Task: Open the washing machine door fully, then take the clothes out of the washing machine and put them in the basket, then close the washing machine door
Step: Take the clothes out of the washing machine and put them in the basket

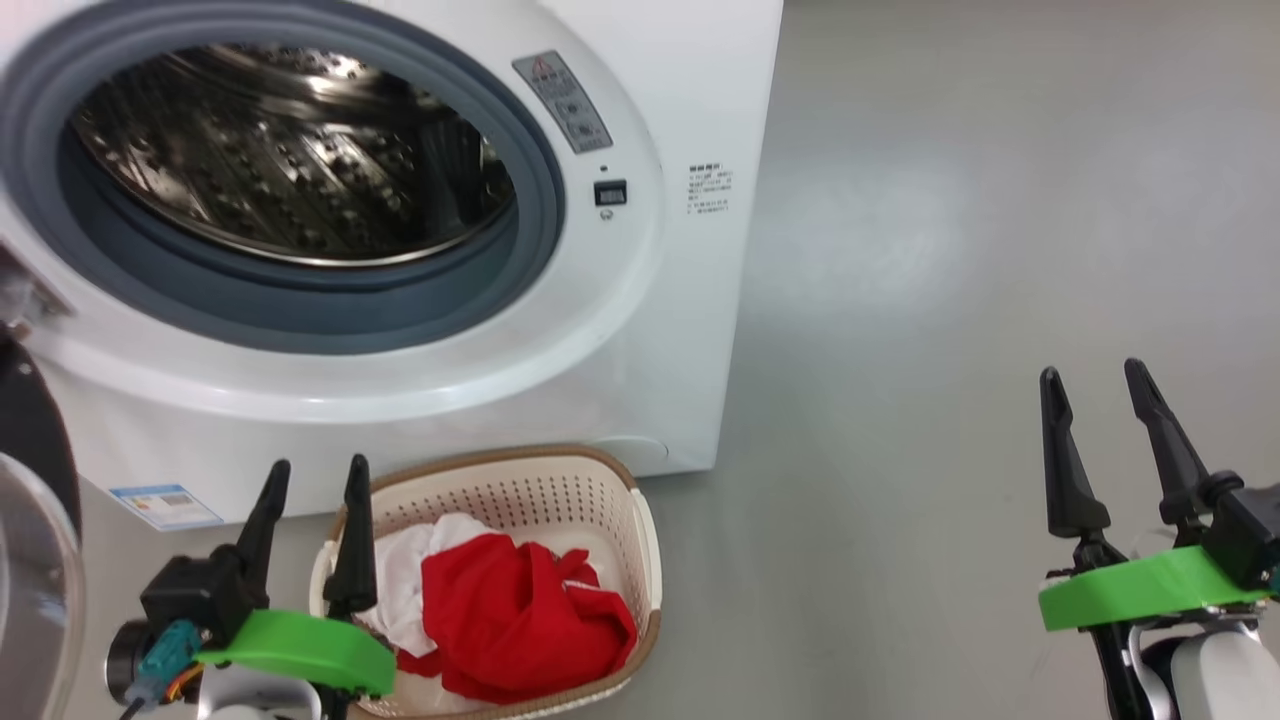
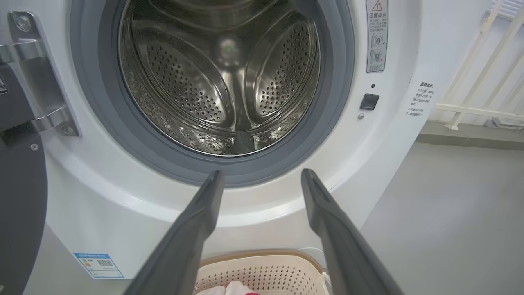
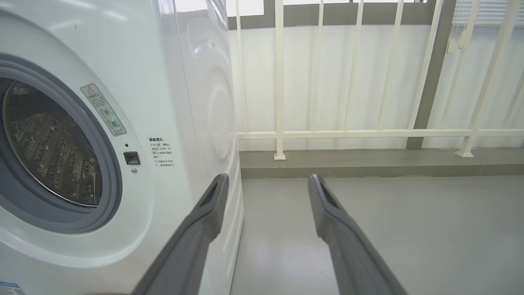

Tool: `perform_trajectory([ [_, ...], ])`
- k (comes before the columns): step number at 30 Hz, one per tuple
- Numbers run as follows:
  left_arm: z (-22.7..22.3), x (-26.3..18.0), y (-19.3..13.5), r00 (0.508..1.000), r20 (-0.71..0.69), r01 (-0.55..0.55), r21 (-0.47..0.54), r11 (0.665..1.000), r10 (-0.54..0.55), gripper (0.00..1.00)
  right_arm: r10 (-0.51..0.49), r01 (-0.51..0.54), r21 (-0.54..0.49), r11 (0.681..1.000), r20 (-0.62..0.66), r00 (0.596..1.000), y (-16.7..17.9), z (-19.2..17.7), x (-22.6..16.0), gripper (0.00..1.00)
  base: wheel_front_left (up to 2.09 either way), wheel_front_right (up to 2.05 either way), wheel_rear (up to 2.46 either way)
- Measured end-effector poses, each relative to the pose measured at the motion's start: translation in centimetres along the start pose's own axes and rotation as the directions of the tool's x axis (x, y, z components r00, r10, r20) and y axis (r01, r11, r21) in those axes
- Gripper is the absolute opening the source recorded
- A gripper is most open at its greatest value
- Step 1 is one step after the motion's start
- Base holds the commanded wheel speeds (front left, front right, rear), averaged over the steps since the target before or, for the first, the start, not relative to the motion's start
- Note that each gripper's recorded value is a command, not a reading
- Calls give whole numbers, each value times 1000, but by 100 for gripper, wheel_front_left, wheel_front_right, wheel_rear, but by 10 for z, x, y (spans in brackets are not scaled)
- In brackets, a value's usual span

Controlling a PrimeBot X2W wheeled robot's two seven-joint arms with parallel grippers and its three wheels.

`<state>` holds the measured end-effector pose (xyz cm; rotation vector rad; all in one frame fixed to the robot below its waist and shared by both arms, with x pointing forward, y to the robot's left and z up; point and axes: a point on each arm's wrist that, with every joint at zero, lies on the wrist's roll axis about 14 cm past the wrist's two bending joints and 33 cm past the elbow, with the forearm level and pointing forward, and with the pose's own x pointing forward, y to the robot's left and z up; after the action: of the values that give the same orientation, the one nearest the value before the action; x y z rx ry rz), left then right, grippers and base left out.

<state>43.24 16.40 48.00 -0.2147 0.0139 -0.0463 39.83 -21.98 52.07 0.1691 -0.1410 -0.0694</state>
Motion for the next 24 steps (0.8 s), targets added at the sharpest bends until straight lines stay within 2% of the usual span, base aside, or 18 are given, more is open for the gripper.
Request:
perform_trajectory([
  [13, 35, -45, 8, 997, 80, -19, 34, 999, 17, 100, 2, -1, -18, 1000, 53, 999, -1, 24, -36, 100, 0, 0, 0],
  [24, 36, -58, 8, 997, 72, -14, 44, 999, 11, 100, -10, 11, -19, 1000, 60, 998, -6, 27, -50, 100, 0, 0, 0],
])
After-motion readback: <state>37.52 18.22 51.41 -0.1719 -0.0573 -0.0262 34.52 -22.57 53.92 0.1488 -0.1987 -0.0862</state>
